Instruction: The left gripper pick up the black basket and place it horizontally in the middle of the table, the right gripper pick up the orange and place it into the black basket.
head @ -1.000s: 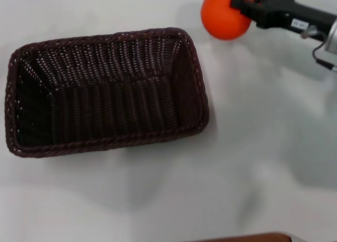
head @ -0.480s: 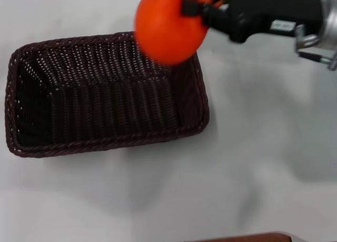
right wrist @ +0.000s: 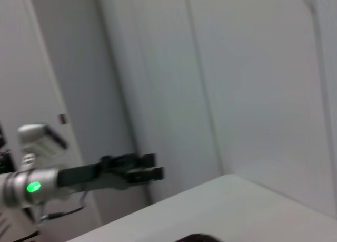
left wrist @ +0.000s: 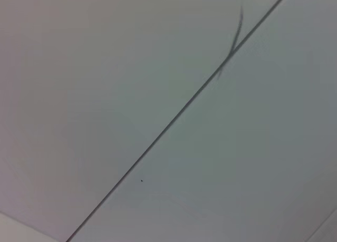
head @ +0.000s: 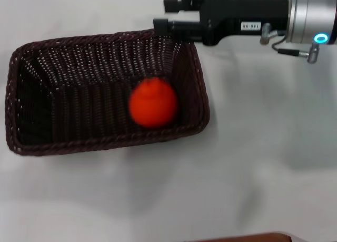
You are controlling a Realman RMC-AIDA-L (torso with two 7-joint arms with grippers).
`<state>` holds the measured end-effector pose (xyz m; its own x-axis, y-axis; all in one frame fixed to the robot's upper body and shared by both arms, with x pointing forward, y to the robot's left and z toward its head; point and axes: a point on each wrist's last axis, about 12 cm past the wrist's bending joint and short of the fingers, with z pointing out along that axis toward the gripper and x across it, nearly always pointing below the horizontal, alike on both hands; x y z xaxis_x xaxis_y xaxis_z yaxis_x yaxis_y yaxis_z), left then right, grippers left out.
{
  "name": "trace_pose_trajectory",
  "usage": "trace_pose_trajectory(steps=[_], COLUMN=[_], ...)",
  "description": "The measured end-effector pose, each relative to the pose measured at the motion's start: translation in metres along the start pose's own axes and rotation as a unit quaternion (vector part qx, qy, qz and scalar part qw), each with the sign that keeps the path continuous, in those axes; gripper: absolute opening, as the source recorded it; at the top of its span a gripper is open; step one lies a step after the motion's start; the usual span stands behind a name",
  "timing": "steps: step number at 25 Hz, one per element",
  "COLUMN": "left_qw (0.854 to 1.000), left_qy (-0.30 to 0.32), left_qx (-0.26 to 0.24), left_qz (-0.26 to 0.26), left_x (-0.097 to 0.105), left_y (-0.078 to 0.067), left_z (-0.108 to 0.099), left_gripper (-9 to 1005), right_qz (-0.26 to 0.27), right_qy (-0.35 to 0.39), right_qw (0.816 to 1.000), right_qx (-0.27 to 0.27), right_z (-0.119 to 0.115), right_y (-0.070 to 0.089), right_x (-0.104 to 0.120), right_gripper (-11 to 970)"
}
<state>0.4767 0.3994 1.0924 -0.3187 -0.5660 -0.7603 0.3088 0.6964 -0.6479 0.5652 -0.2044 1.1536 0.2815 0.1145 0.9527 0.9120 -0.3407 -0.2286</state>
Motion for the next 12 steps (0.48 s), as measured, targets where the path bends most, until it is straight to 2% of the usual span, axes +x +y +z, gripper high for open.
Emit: trace_pose_trajectory(steps=[1,3,7,12], left_qw=[1.0,1.0,0.998,0.99], left_qy=[-0.002,-0.007,-0.035,-0.078], left_qx=[0.0,0.002,0.003,-0.011], left_qz=[0.007,0.015,0.047,0.118], left_x=[0.003,0.006,0.013,0.025], left_y=[0.001,0.001,0.003,0.004], left_z=[0.001,0.002,0.002,-0.002], left_gripper=[725,725,725,725], right_qz=[0.001,0.003,0.013,0.043], right_qy=[0.002,0.008,0.027,0.107], right_qw=[1.0,1.0,0.997,0.984], right_qx=[-0.01,-0.029,-0.065,-0.139], right_z=[-0.001,-0.003,-0.008,-0.033], right_y=[0.002,0.006,0.013,0.028], right_x=[0.0,-0.001,-0.004,-0.027], right_gripper=[426,688,759,848])
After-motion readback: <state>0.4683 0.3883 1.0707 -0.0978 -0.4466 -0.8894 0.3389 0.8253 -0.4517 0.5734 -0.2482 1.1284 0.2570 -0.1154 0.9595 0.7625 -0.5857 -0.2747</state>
